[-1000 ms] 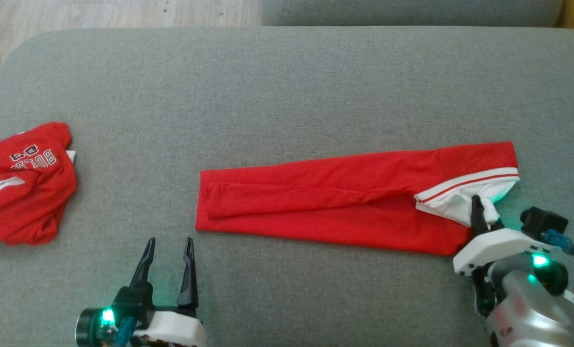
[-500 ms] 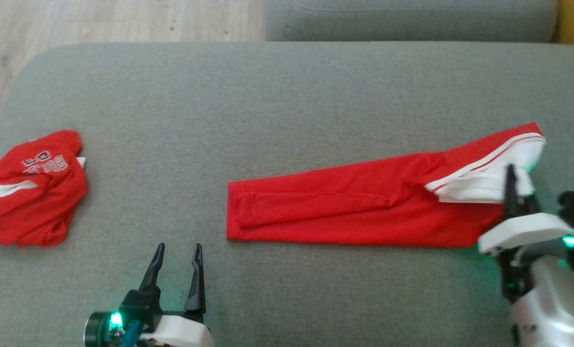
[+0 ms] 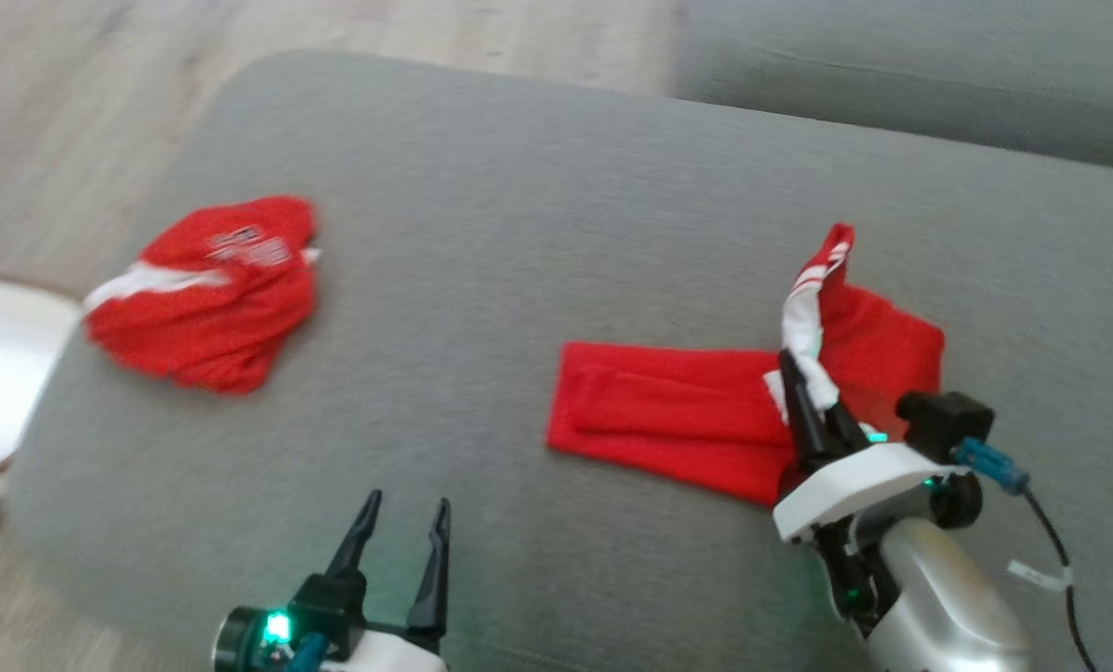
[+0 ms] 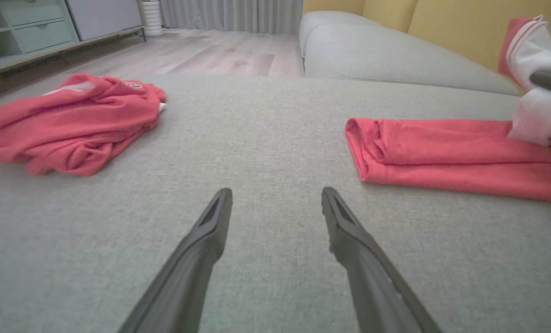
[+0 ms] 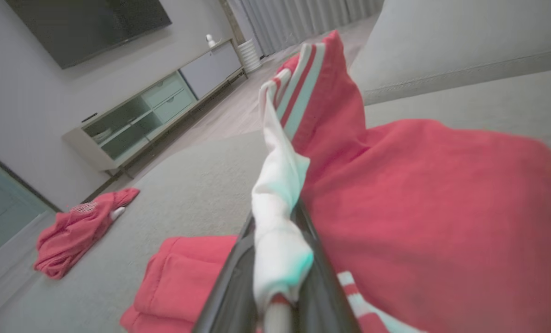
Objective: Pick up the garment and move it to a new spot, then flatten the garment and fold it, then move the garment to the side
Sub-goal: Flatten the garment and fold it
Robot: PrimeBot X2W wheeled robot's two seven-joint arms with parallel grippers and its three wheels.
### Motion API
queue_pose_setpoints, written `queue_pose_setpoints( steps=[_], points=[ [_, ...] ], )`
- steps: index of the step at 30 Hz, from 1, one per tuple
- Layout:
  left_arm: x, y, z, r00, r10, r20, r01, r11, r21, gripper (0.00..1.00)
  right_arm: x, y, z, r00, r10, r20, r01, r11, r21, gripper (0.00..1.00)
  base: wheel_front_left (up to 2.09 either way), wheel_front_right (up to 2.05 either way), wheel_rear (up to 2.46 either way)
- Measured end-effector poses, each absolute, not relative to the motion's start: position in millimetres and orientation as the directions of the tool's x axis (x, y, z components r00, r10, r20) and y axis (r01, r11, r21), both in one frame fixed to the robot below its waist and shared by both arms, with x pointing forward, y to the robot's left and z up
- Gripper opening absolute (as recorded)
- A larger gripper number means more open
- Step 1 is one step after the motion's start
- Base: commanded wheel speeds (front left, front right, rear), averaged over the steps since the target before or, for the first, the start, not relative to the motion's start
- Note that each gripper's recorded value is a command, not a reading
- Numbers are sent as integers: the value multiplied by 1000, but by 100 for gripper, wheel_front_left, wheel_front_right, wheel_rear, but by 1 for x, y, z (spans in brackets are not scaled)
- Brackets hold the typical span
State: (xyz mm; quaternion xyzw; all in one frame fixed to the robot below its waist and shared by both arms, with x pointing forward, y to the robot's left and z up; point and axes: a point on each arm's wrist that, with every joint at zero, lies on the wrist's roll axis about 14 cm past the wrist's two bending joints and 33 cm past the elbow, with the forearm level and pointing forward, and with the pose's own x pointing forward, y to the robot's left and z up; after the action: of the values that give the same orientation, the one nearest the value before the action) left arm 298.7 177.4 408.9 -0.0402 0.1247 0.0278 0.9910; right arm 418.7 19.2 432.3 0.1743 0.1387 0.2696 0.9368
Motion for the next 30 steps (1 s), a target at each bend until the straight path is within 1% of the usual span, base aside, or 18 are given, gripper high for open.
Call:
queue_pose_setpoints(
  steps=[4, 9, 10, 11, 14, 17, 18, 22, 25, 27, 30],
  points=[
    [281, 196, 408, 960, 116, -256, -138, 988, -70, 100, 411, 55, 423, 750, 631, -198, -518, 746, 419, 0, 0, 0, 0],
    [262, 213, 408, 945, 195, -261, -218, 974, -62, 100, 404, 100, 425, 668, 719, -192, -593, 670, 447, 0, 0, 0, 0],
    [259, 215, 408, 943, 205, -262, -228, 972, -61, 100, 402, 108, 427, 652, 735, -187, -605, 653, 457, 47, 0, 0, 0],
    [257, 217, 408, 941, 213, -264, -237, 970, -60, 100, 399, 116, 429, 638, 749, -181, -612, 635, 470, 100, 0, 0, 0],
    [257, 217, 407, 940, 217, -265, -242, 968, -67, 100, 394, 125, 435, 621, 767, -159, -619, 605, 501, 100, 0, 0, 0],
    [264, 211, 409, 947, 192, -257, -217, 973, -75, 100, 401, 115, 443, 655, 743, -135, -602, 622, 501, 100, 0, 0, 0],
    [264, 211, 409, 947, 192, -257, -217, 973, -75, 100, 401, 115, 443, 655, 743, -135, -602, 622, 501, 100, 0, 0, 0],
    [279, 200, 413, 960, 142, -242, -165, 983, -78, 100, 423, 79, 456, 744, 662, -95, -556, 691, 461, 100, 0, 0, 0],
    [292, 189, 417, 969, 95, -226, -116, 990, -80, 100, 440, 36, 464, 825, 561, -70, -486, 768, 418, 100, 0, 0, 0],
    [301, 183, 420, 974, 72, -215, -91, 993, -79, 100, 443, 4, 461, 870, 487, -74, -425, 818, 387, 100, 0, 0, 0],
    [317, 173, 426, 981, 29, -190, -44, 996, -77, 100, 436, -41, 450, 917, 385, -104, -327, 875, 357, 100, 0, 0, 0]
  ],
)
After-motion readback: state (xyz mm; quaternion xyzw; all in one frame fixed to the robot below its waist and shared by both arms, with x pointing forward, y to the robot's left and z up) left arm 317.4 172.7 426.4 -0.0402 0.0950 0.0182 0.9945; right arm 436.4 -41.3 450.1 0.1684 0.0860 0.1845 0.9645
